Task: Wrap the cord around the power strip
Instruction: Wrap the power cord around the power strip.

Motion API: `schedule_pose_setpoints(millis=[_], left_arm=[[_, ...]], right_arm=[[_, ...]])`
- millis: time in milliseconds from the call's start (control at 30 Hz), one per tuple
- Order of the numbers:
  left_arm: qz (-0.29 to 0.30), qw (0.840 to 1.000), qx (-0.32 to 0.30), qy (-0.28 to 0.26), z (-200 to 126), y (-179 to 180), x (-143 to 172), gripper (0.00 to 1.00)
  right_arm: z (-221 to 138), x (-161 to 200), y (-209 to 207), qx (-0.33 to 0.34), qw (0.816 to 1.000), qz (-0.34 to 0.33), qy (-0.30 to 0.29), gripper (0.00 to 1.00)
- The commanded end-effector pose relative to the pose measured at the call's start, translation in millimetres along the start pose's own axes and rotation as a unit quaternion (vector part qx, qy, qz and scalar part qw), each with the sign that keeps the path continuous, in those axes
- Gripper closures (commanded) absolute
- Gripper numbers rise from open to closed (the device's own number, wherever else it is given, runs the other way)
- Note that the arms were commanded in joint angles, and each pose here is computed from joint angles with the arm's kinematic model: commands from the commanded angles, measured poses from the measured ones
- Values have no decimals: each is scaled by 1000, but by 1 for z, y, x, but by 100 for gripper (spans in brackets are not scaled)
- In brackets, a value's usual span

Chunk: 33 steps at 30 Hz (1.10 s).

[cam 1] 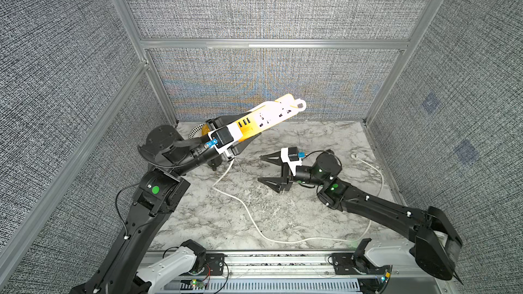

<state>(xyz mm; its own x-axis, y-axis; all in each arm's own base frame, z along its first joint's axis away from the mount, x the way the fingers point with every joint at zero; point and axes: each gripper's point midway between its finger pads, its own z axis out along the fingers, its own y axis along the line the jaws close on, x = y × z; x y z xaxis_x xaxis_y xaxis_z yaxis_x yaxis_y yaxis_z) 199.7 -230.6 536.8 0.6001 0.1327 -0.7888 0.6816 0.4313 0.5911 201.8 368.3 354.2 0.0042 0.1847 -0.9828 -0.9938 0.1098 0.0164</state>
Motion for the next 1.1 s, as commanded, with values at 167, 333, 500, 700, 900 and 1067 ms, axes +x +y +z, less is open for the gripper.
schedule_pose_setpoints(millis=[167, 333, 500, 700, 900, 1067], left_arm=[[3, 1000, -2, -14, 3, 3, -5, 100], [-1, 1000, -3, -13, 4, 3, -2, 100], [0, 1000, -3, -14, 4, 3, -2, 100], [-2, 1000, -6, -9, 6, 4, 1, 100], [-4, 996, -81, 49, 7, 32, 23, 100], [50, 968, -187, 158, 1, 72, 66, 100]], right_arm=[[31, -19, -37, 141, 980, 82, -111, 12], [44, -4, -67, 205, 966, 108, -118, 15], [65, 14, -77, 200, 967, 122, -102, 27], [86, 18, -82, 182, 968, 132, -112, 54], [74, 28, -78, 182, 971, 129, -88, 100], [27, 42, -53, 216, 974, 20, 63, 100]])
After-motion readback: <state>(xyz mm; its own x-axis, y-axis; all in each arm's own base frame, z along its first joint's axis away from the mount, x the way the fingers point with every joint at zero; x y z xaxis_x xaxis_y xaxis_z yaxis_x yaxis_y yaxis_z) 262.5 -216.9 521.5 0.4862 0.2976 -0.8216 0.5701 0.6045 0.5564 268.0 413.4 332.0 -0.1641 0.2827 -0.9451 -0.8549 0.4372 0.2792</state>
